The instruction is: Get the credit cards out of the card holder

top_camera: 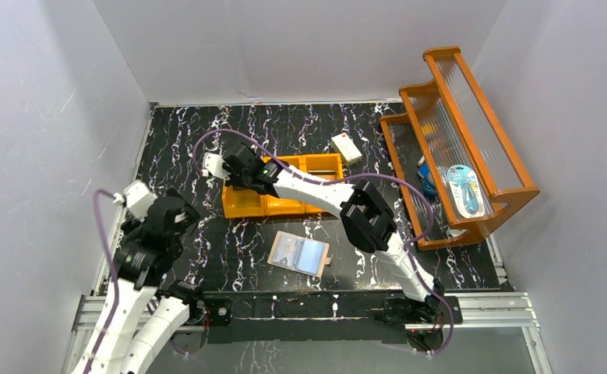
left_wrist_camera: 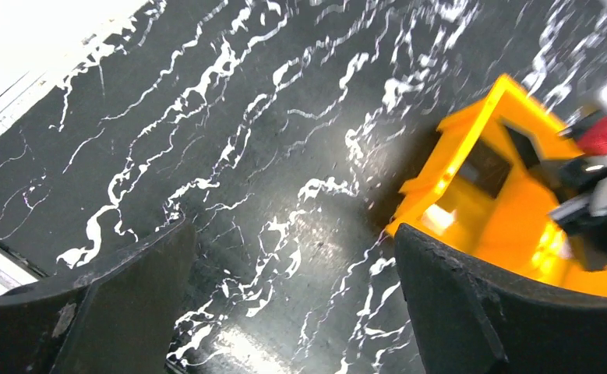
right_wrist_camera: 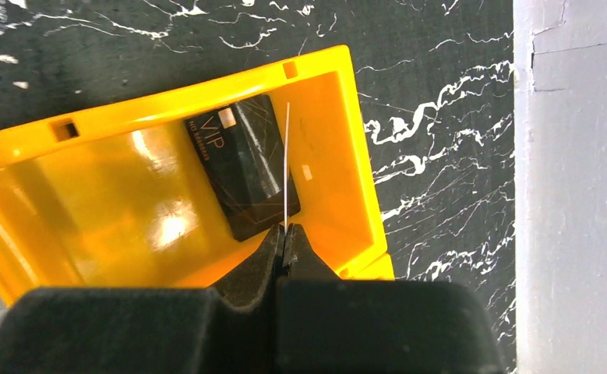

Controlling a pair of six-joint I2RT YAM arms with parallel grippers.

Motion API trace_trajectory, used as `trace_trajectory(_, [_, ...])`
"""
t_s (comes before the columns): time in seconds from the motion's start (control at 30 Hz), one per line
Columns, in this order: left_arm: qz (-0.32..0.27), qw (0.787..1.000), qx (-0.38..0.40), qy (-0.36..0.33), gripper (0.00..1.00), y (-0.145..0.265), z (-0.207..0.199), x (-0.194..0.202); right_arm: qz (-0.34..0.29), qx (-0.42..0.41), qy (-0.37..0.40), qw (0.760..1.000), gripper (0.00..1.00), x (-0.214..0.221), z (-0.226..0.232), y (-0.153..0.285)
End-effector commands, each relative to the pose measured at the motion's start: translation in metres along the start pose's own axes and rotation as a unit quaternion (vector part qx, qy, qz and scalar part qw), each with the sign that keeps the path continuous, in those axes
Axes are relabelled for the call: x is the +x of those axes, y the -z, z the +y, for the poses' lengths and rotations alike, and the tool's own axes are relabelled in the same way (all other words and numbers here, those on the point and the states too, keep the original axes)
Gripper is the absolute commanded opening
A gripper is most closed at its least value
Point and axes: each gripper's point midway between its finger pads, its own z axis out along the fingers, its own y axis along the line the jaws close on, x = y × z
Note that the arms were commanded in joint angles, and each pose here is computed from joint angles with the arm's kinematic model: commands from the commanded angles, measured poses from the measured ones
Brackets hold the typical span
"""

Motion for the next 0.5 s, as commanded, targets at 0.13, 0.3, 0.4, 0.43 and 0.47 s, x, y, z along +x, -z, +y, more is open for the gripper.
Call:
trace_trajectory(0.13, [-0.08, 0.993, -0.02, 0.084, 0.98, 0.024, 0.033, -0.028, 0.003, 0.044, 0.042, 0.998, 0.01, -0.004, -0.014, -0.019])
trace_trajectory(0.3, [-0.079, 0.993, -0.023, 0.084, 0.98, 0.023, 0.034, -0.027, 0.005, 0.042, 0.043, 0.998, 0.02, 0.0, -0.01, -0.027])
trace_trajectory(0.4, [-0.076, 0.994, -0.019, 0.078, 0.98, 0.022, 0.031, -0.027, 0.012, 0.044, 0.047, 0.998, 0.03, 0.006, -0.007, -0.033])
trace_trajectory(0.43, [-0.076, 0.994, -0.018, 0.077, 0.98, 0.022, 0.031, -0.027, 0.016, 0.044, 0.05, 0.998, 0.03, 0.009, -0.006, -0.035])
trace_trajectory(0.47, [-0.075, 0.994, -0.017, 0.075, 0.98, 0.021, 0.03, -0.026, 0.019, 0.042, 0.052, 0.998, 0.05, 0.011, -0.004, -0.036])
